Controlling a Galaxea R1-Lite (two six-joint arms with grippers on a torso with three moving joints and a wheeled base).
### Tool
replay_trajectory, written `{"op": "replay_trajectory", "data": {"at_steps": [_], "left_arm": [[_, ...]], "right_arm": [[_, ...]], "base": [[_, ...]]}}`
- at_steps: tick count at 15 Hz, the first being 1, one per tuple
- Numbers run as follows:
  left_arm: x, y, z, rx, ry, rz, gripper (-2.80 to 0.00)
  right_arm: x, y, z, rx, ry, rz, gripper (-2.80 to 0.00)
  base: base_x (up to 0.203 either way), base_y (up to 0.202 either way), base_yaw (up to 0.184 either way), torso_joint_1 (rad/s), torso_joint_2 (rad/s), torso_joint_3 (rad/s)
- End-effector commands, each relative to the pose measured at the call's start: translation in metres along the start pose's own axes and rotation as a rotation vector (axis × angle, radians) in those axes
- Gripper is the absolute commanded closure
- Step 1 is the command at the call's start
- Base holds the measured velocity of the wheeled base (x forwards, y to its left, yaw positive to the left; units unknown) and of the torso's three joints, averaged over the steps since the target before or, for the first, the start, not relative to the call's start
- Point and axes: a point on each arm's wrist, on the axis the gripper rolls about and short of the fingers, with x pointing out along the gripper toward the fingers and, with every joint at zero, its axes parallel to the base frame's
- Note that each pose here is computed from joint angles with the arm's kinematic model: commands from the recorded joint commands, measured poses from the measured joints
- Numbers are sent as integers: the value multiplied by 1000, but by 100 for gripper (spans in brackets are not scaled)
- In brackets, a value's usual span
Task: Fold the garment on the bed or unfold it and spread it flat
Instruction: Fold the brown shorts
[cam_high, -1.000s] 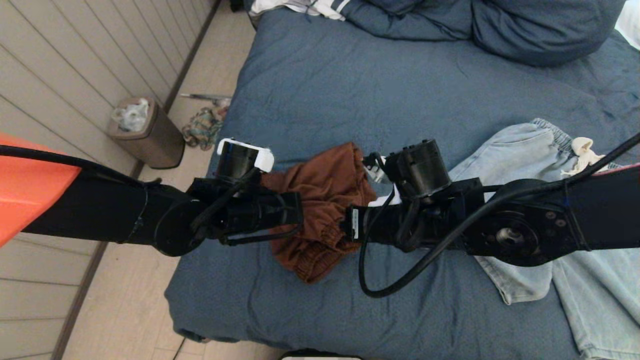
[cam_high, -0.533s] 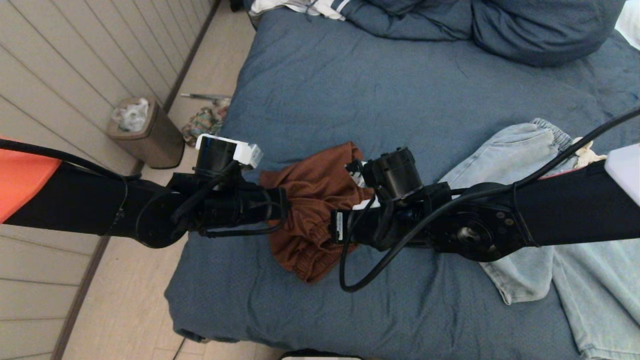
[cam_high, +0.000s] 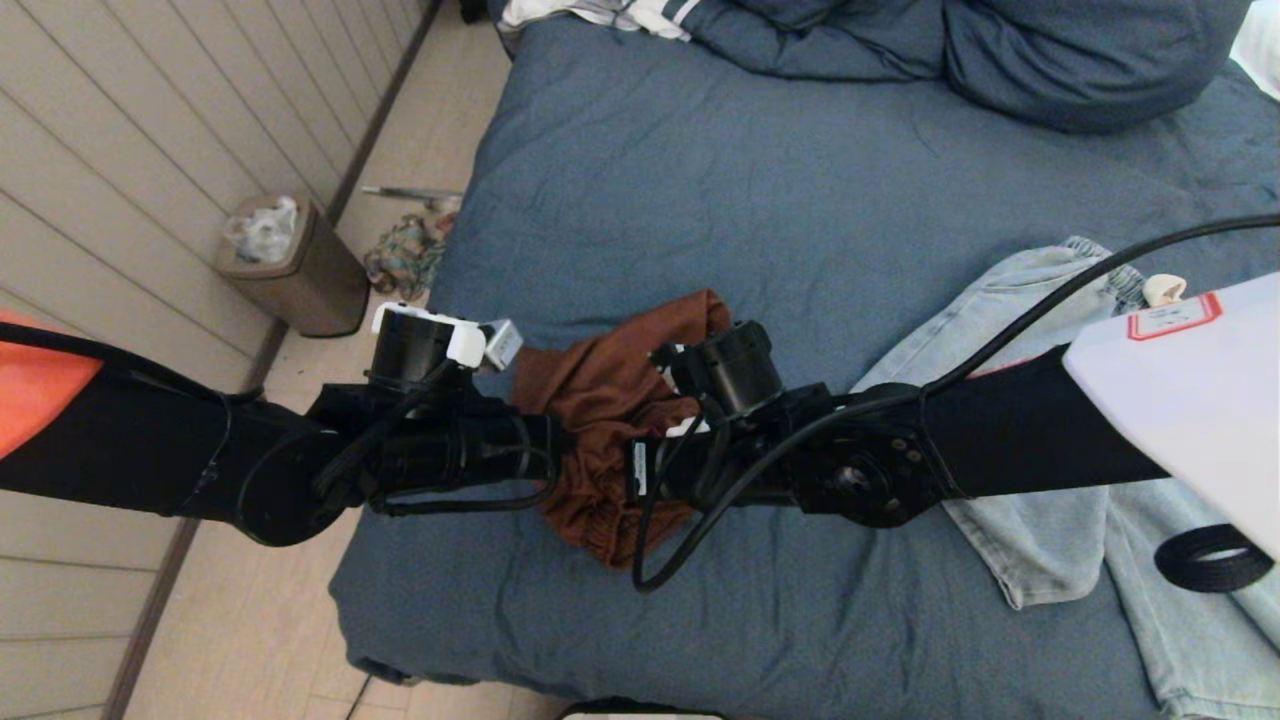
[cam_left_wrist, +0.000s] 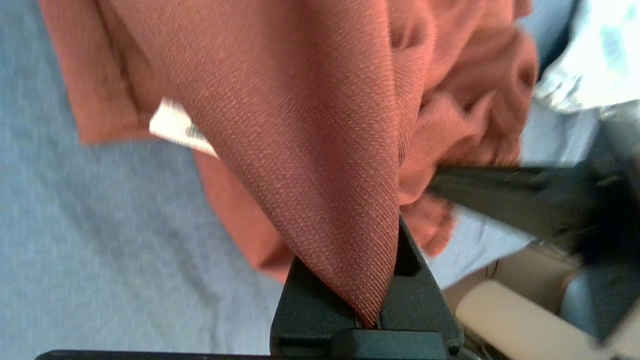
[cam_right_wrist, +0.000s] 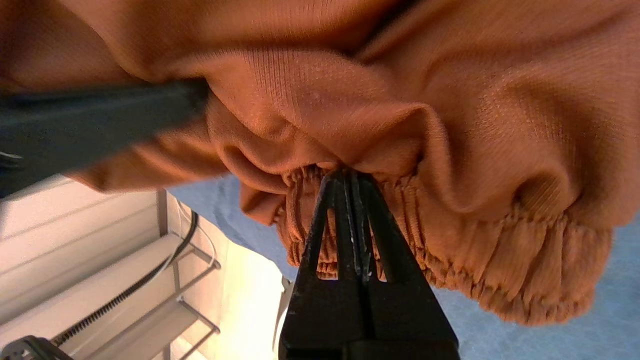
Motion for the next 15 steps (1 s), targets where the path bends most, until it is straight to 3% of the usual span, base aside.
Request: {"op": "replay_trajectory", "data": {"at_steps": [1, 5, 9, 11, 15], "left_arm": [[0, 0, -2, 0, -1, -2, -280], [-13, -1, -7, 14, 0, -8, -280], [-56, -5, -29, 150, 40, -77, -280], [-71, -6, -36, 184, 42, -98, -280], [-79, -14, -15, 192, -39, -114, -280]], "right_arm": [[6, -1, -4, 2, 17, -5, 0], [4, -2, -4, 3, 13, -5, 0], [2, 0, -2, 2, 7, -1, 0], [0, 2, -2, 0, 4, 5, 0], [-13, 6, 6, -2, -28, 20, 0]], "base": [[0, 0, 0, 0, 0, 0], [0, 0, 0, 0, 0, 0], [0, 0, 0, 0, 0, 0], [0, 0, 0, 0, 0, 0], [0, 0, 0, 0, 0, 0]]}}
